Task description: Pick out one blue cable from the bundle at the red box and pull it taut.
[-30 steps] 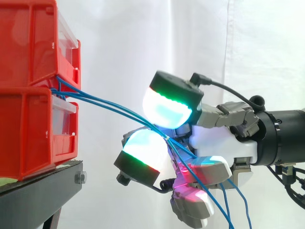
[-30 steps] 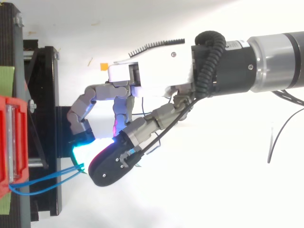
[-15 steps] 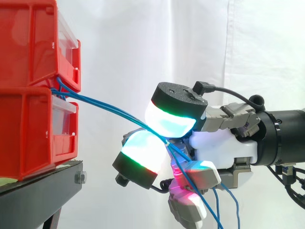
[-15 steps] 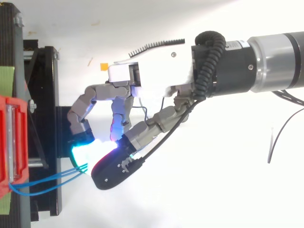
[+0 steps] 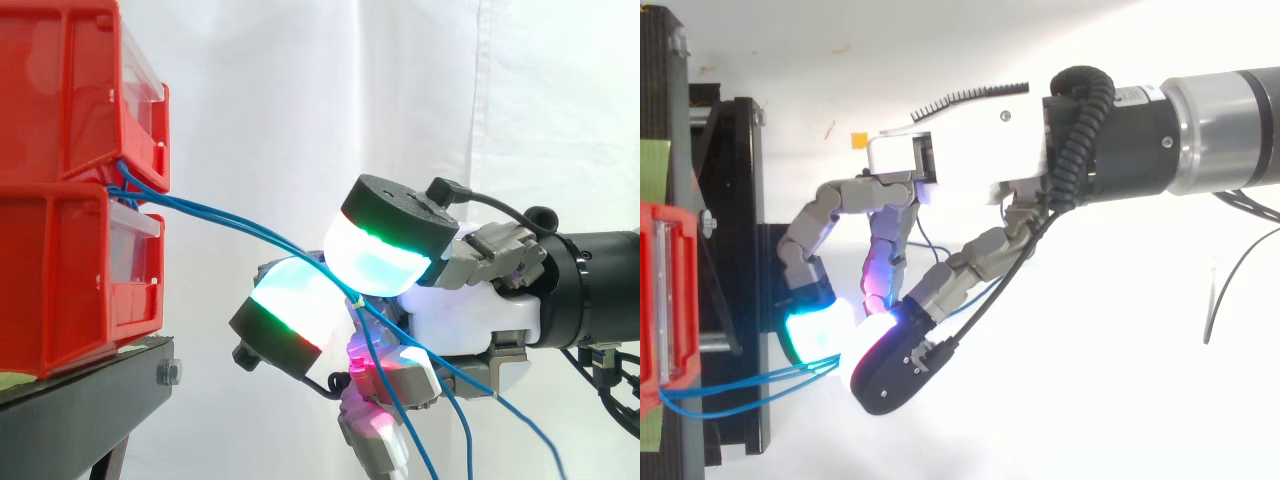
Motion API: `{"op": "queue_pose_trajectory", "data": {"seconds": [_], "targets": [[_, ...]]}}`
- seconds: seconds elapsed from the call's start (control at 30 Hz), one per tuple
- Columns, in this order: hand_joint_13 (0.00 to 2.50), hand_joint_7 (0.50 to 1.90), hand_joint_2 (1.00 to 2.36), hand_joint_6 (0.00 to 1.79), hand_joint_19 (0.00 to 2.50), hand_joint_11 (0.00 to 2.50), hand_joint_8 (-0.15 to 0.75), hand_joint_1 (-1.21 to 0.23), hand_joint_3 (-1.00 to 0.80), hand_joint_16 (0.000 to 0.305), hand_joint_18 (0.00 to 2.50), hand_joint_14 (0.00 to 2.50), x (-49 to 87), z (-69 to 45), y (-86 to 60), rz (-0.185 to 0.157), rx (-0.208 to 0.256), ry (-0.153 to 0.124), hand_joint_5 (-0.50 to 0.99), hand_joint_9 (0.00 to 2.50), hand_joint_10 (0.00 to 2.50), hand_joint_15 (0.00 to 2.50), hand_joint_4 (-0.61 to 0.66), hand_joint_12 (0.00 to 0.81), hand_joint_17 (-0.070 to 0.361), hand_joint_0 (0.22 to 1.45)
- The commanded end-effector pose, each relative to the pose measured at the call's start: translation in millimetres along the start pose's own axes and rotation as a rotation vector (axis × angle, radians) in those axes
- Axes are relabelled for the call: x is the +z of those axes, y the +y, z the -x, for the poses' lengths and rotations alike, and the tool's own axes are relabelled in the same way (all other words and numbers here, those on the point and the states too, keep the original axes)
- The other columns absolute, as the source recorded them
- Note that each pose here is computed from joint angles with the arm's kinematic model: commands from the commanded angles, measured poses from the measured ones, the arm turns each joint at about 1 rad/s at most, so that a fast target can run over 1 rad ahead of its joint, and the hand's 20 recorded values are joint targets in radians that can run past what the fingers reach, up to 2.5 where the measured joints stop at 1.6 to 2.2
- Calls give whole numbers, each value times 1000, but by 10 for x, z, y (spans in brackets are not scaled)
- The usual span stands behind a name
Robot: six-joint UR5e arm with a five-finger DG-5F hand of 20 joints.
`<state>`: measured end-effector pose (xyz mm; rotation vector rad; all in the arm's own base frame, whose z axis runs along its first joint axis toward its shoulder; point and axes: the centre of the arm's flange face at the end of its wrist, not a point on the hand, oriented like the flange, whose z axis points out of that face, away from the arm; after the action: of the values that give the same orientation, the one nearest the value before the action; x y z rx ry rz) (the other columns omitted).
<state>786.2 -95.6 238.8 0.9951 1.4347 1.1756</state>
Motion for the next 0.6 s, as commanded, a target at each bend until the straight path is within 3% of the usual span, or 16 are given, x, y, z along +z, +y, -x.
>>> {"op": "queue_pose_trajectory", "data": {"seconds": [0.0,0.3,0.4,0.57], "targets": [[1027,916,1000,928,790,815,309,-914,-500,47,822,23,0,0,3,0,0,0,-154,1217,24,659,-187,360,106,850],[1046,926,1000,915,755,746,322,-824,-500,44,860,25,-4,11,1,0,0,-1,-137,1259,26,657,-5,351,99,714],[1048,882,1000,896,765,734,323,-759,-494,43,848,23,0,0,3,0,0,0,-129,1270,26,658,25,351,96,669],[1049,928,1000,861,760,712,314,-666,-493,42,837,23,3,-11,6,1,0,2,-117,1279,23,660,20,347,94,651]]}}
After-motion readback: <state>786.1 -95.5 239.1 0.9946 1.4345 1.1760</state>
